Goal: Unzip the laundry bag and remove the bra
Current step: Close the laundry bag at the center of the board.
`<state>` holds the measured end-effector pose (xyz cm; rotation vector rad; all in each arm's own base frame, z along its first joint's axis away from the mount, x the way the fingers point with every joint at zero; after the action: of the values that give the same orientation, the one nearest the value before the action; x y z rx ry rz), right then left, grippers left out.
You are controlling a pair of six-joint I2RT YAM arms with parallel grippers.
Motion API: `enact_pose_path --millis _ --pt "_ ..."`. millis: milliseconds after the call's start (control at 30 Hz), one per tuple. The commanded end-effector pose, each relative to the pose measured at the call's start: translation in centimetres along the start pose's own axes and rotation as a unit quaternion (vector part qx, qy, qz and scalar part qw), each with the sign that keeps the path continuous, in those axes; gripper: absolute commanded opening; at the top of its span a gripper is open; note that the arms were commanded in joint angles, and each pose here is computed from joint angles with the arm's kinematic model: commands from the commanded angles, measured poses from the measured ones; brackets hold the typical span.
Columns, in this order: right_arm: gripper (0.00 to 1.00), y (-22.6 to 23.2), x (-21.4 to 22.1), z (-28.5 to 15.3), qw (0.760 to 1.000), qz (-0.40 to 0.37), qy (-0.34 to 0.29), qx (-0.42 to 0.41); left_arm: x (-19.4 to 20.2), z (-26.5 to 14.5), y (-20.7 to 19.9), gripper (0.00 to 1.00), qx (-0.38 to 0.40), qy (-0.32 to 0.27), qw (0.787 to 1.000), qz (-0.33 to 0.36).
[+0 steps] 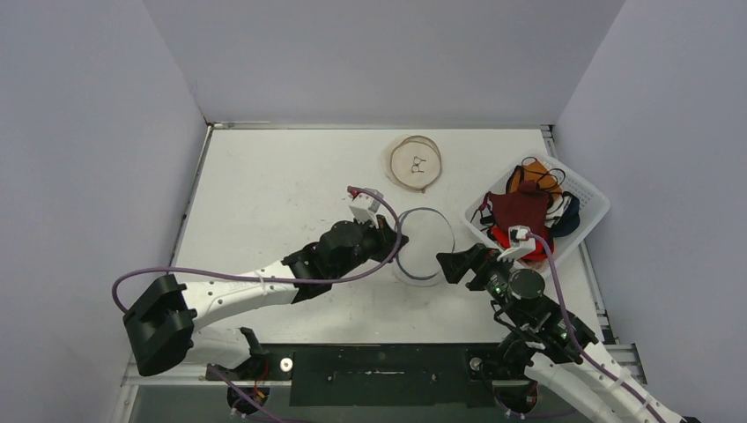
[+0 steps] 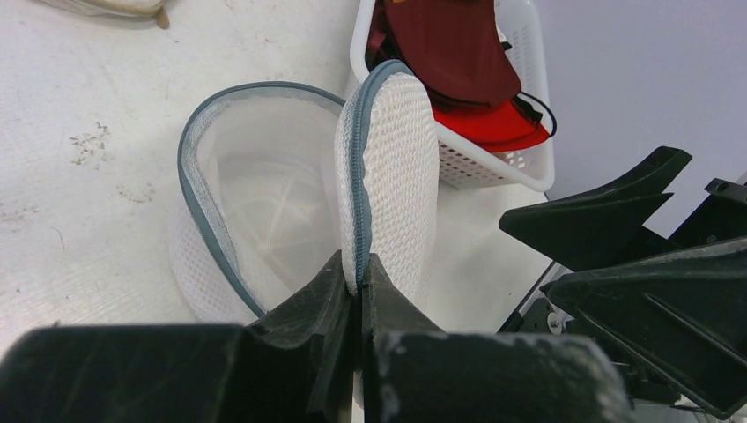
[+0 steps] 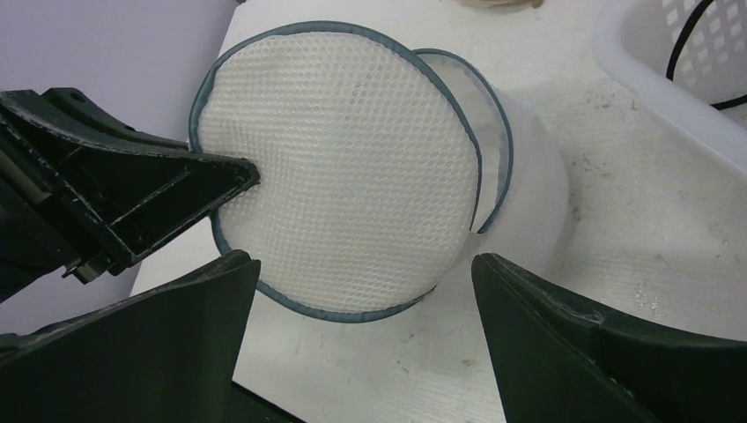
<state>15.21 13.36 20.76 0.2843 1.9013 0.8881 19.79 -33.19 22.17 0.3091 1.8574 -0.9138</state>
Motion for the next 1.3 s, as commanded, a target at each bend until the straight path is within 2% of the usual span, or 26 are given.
enact_pose_path --millis 0,567,733,933,1267 --pt "0.96 -0.6 0.3 0.1 0.998 0.06 -0.033 -0.01 -1.9 1.6 -2.1 0.0 0.079 0.002 0.997 0.018" --pt "0.97 -5.2 3.8 3.0 0.986 0.147 -0.062 0.042 -1.4 6.9 2.4 0.0 0.105 0.074 0.992 -0.014" --pt "0.98 -5.8 4.7 4.7 0.983 0.164 -0.064 0.056 -0.8 7.0 3.5 0.0 0.102 0.074 0.991 -0.038" --pt "0.98 -5.5 4.8 6.6 0.979 0.187 -0.078 0.027 -0.6 6.5 4.7 0.0 0.092 0.065 0.991 -0.067" --pt "0.87 -5.6 4.0 7.4 0.974 0.204 -0.099 -0.021 -0.9 6.1 5.7 0.0 0.085 0.058 0.991 -0.08"
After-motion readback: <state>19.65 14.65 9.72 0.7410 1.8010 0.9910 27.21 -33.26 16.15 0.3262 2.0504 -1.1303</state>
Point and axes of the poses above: each gripper's point midway between its finger pads, its own z axis out along the fingers, its own y axis along the line the jaws close on, x = y × z, the point moved 4 cm from there along -z, back along the fingers, and after that the axes turned 8 degrees about z, right-handed, at the moved point
